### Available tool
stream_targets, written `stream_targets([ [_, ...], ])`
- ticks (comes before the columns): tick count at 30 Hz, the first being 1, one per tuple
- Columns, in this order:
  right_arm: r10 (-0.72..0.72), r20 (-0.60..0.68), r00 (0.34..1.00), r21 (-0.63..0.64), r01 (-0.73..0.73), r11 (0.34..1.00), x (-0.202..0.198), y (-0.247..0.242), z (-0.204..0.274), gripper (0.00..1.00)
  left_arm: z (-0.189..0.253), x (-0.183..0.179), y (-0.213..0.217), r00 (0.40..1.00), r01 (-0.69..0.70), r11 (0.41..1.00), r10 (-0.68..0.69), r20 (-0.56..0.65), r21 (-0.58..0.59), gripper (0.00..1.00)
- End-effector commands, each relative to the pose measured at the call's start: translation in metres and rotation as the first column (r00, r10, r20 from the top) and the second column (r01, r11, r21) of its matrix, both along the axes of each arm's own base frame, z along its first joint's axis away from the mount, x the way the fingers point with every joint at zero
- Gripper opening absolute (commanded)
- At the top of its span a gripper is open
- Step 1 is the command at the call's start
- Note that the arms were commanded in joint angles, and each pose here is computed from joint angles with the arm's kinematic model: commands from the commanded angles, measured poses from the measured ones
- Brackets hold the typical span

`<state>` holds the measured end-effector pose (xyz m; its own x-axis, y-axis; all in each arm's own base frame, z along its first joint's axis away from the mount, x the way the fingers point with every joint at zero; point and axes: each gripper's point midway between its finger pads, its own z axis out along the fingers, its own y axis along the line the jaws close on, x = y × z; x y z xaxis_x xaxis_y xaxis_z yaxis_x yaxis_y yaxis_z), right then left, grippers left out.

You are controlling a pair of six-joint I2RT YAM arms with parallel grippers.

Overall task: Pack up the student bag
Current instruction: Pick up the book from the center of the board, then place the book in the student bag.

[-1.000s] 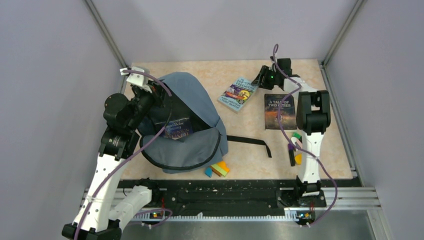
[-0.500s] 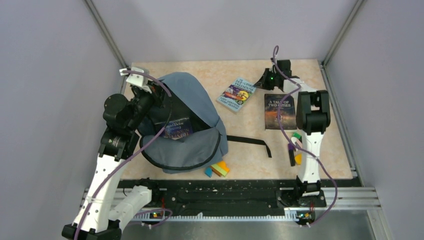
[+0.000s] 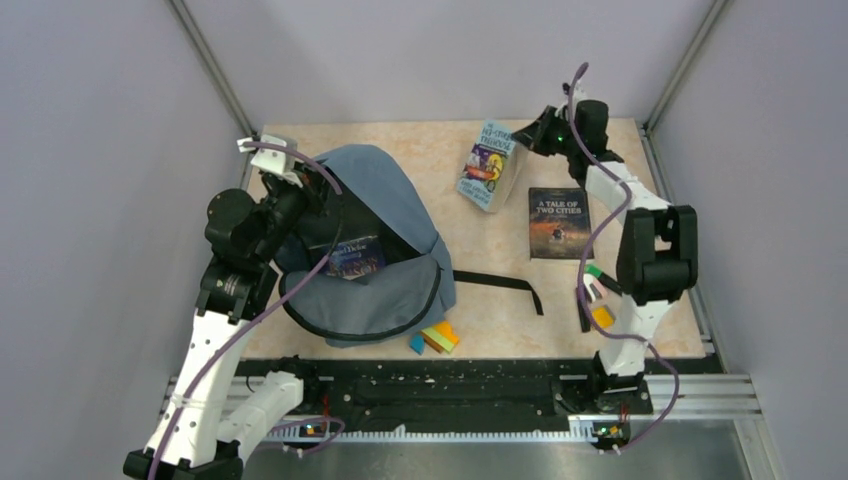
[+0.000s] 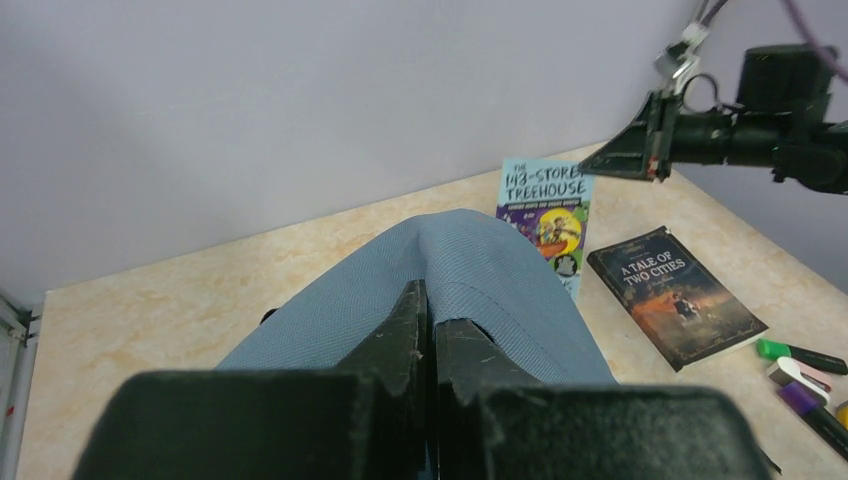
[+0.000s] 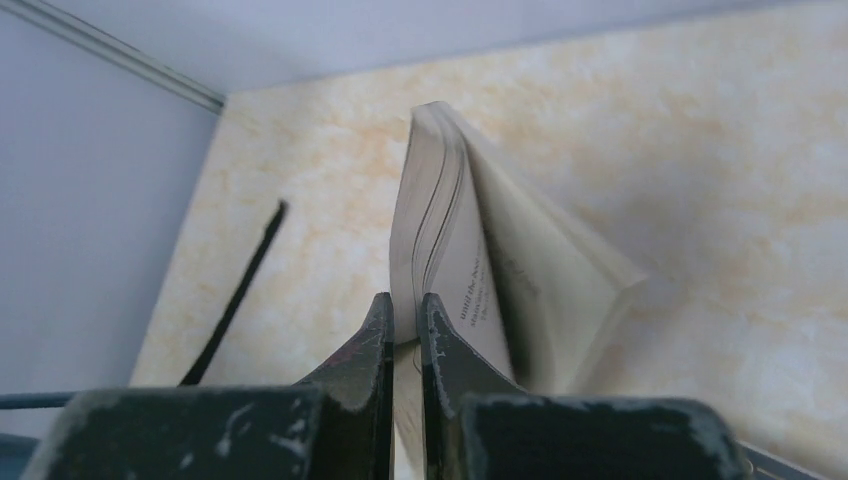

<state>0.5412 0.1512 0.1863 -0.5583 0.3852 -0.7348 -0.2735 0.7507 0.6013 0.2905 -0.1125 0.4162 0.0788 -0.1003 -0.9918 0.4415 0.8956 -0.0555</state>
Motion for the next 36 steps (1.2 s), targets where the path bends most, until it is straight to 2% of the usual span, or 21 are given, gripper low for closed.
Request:
stream_targets([
  [1,0.028,0.366,0.93,0.065,-0.055,0.996,-0.021,0.007,0.147,0.0,0.025,-0.005,0.008,0.996,-0.037,0.998,0.041,0.074,-0.048,0.0],
  [11,0.118,0.617,0.778,0.068,-0.202,0.977,-0.121,0.024,0.281,0.0,0.023,0.003,0.012,0.997,-0.071,0.995,0.074,0.036,-0.074,0.0],
  [18,0.202,0.763,0.614,0.058,-0.376,0.925,-0.211,0.05,0.355,0.0,0.038,-0.008,0.006,0.999,-0.018,0.988,0.023,0.032,-0.154,0.0],
  [24,0.27,0.824,0.498,0.037,-0.524,0.851,-0.268,0.081,0.384,0.0,0.042,-0.011,0.005,0.999,-0.005,0.985,0.011,0.032,-0.174,0.0],
  [31,0.337,0.844,0.417,0.019,-0.651,0.759,-0.307,0.119,0.388,0.0,0.055,-0.022,-0.002,0.999,0.047,0.972,-0.039,0.038,-0.232,0.0],
  [36,0.377,0.841,0.388,0.006,-0.703,0.711,-0.316,0.145,0.381,0.0,0.059,-0.025,-0.007,0.997,0.075,0.965,-0.068,0.035,-0.253,0.0],
])
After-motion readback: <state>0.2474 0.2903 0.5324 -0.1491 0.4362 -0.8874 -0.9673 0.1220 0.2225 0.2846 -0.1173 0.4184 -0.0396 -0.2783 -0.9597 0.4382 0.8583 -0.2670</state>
